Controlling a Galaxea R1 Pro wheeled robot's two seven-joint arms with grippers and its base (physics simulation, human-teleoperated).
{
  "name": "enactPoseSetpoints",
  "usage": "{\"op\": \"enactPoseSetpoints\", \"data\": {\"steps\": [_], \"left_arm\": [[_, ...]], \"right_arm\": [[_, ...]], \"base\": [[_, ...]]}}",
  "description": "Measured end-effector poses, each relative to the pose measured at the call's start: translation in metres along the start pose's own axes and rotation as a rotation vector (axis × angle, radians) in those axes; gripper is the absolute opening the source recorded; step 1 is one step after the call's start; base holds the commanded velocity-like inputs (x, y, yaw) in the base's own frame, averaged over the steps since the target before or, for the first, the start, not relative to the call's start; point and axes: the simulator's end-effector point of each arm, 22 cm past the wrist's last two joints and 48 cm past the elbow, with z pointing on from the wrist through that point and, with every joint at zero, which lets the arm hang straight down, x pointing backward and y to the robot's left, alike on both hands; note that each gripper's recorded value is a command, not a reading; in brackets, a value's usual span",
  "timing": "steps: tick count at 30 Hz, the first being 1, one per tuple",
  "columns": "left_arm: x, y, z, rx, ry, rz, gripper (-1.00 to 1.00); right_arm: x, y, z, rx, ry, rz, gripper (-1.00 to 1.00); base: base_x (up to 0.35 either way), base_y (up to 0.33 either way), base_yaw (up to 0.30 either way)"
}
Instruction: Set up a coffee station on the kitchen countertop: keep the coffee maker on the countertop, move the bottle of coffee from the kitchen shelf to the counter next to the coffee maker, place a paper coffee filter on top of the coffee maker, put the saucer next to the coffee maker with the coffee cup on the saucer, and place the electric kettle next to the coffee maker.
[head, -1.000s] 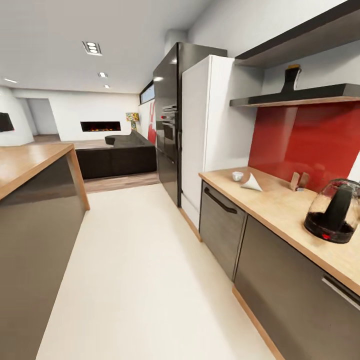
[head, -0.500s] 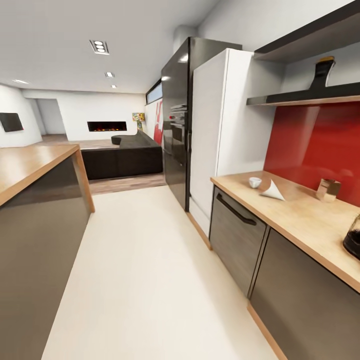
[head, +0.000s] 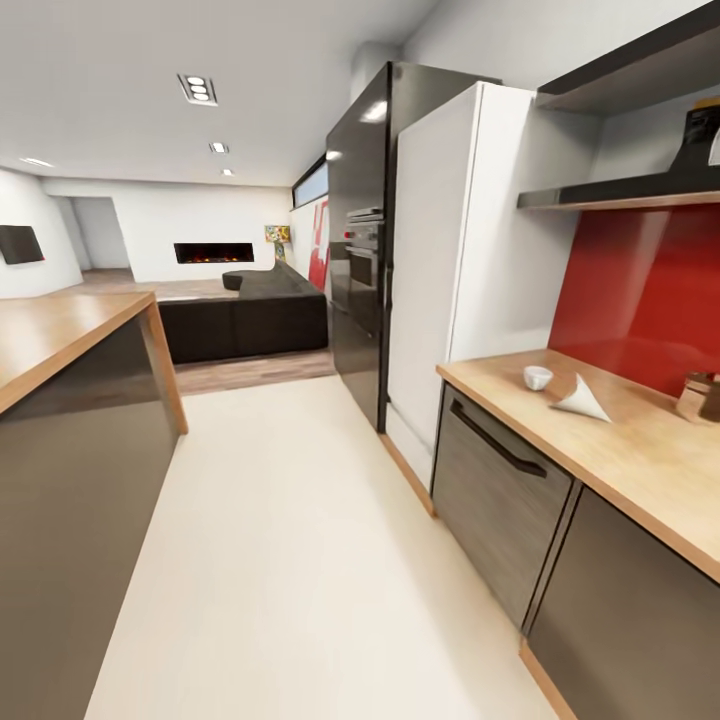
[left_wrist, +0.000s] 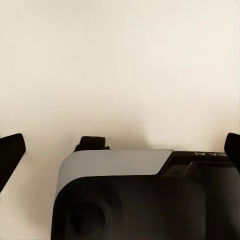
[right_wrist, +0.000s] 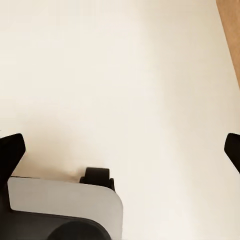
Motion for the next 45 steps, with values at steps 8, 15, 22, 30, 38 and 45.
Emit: {"op": "enactPoseSetpoints", "data": {"steps": [8, 15, 22, 30, 38, 45], "left_arm": [[0.000, 0.000, 0.000, 0.000, 0.000, 0.000, 1.00], [0.000, 0.000, 0.000, 0.000, 0.000, 0.000, 1.00], [0.000, 0.000, 0.000, 0.000, 0.000, 0.000, 1.00], [0.000, 0.000, 0.000, 0.000, 0.000, 0.000, 1.00], [0.000, 0.000, 0.000, 0.000, 0.000, 0.000, 1.00], [0.000, 0.000, 0.000, 0.000, 0.000, 0.000, 1.00]], "right_arm": [[0.005, 0.001, -0.001, -0.001, 0.010, 0.000, 1.00], [0.019, 0.002, -0.003, -0.004, 0.040, -0.001, 1.00], [0.020, 0.002, -0.004, -0.005, 0.044, -0.001, 1.00], [0.021, 0.003, -0.004, -0.006, 0.044, -0.001, 1.00], [0.021, 0.003, -0.004, -0.006, 0.044, 0.000, 1.00], [0.021, 0.004, -0.004, -0.008, 0.044, 0.000, 1.00]], "base": [[0.308, 0.155, 0.000], [0.306, 0.170, 0.000], [0.305, 0.173, 0.000], [0.307, 0.151, 0.000], [0.314, 0.095, -0.001], [0.227, 0.053, -0.157]]}}
